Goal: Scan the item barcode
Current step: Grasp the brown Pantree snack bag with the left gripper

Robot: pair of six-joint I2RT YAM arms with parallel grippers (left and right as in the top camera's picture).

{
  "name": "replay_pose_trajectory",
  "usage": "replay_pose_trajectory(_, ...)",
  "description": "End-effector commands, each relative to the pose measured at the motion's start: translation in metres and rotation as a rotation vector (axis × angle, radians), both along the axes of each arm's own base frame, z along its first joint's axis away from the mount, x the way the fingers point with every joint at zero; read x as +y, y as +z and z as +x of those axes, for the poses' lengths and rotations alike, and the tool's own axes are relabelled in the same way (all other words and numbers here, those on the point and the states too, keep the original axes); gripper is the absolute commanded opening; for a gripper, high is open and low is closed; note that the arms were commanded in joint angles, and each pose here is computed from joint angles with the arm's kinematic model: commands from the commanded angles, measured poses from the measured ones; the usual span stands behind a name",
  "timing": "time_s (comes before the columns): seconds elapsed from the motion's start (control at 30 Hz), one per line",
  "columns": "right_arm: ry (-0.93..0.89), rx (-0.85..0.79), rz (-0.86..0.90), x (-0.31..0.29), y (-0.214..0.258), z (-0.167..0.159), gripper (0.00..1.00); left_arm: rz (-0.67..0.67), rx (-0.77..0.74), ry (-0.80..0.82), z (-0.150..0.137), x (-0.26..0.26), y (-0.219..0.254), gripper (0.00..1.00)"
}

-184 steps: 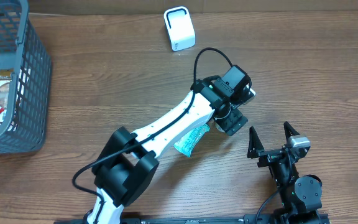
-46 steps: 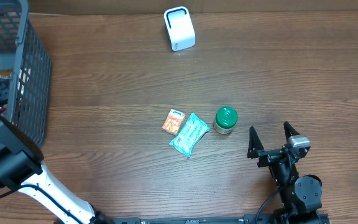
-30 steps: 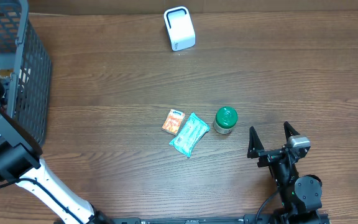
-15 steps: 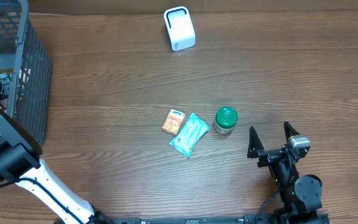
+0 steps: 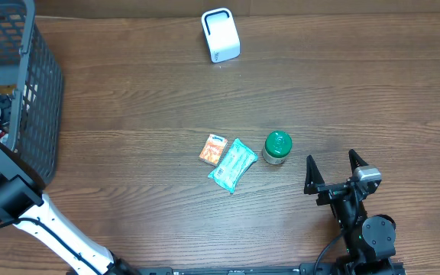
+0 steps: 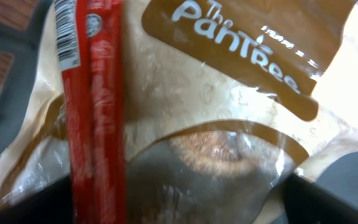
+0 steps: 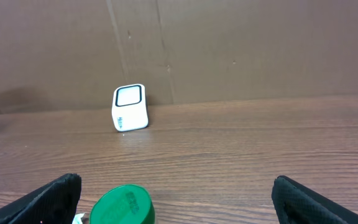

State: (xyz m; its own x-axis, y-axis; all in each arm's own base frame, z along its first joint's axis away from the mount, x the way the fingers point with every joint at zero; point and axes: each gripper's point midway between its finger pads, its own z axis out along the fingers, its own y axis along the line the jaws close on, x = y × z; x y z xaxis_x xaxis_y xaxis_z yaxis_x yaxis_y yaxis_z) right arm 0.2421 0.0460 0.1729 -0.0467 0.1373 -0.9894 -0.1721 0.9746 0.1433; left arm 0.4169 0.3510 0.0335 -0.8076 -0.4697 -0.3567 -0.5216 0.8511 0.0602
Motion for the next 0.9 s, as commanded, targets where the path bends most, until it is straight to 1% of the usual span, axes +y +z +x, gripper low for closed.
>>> replay_pose_trajectory(0.0, -0.009, -0.003, -0.002, -0.002, -0.002, 0.0, 1.0, -0.097, 0.127, -0.021, -0.024, -0.014, -0.06, 0.68)
replay_pose_trajectory(0.03, -0.009, -0.003, -0.002, -0.002, -0.002, 0.0, 1.0, -0.096, 0.129, -0.031, -0.024, -0.015, -0.06, 0.58)
replay_pose_trajectory(0.13, -0.009, -0.003, -0.002, -0.002, -0.002, 0.0, 1.0, -0.101, 0.132, -0.037, -0.025, -0.017, -0.06, 0.38)
replay_pose_trajectory(0.17, -0.009, -0.003, -0.002, -0.002, -0.002, 0.0, 1.0, -0.104, 0.13, -0.038, -0.024, -0.017, -0.06, 0.26)
replay_pose_trajectory(0.2, -0.009, -0.003, -0.002, -0.002, -0.002, 0.0, 1.0, -0.108, 0.127, -0.04, -0.024, -0.018, -0.06, 0.2)
replay_pose_trajectory(0.23, -0.009, -0.003, -0.002, -0.002, -0.002, 0.0, 1.0, -0.114, 0.122, -0.042, -0.023, -0.019, -0.059, 0.16)
replay_pose_trajectory(0.33, -0.009, -0.003, -0.002, -0.002, -0.002, 0.0, 1.0, -0.109, 0.104, -0.043, -0.02, -0.019, -0.051, 0.07)
replay_pose_trajectory(0.4, -0.009, -0.003, -0.002, -0.002, -0.002, 0.0, 1.0, -0.097, 0.086, -0.037, -0.018, -0.017, -0.041, 0.04)
replay_pose_trajectory(0.6, -0.009, -0.003, -0.002, -0.002, -0.002, 0.0, 1.0, -0.028, -0.03, 0.025, -0.006, -0.009, 0.022, 0.04)
replay_pose_trajectory(0.87, -0.009, -0.003, -0.002, -0.002, -0.002, 0.0, 1.0, 0.111, -0.255, 0.073, 0.007, -0.02, 0.151, 0.04)
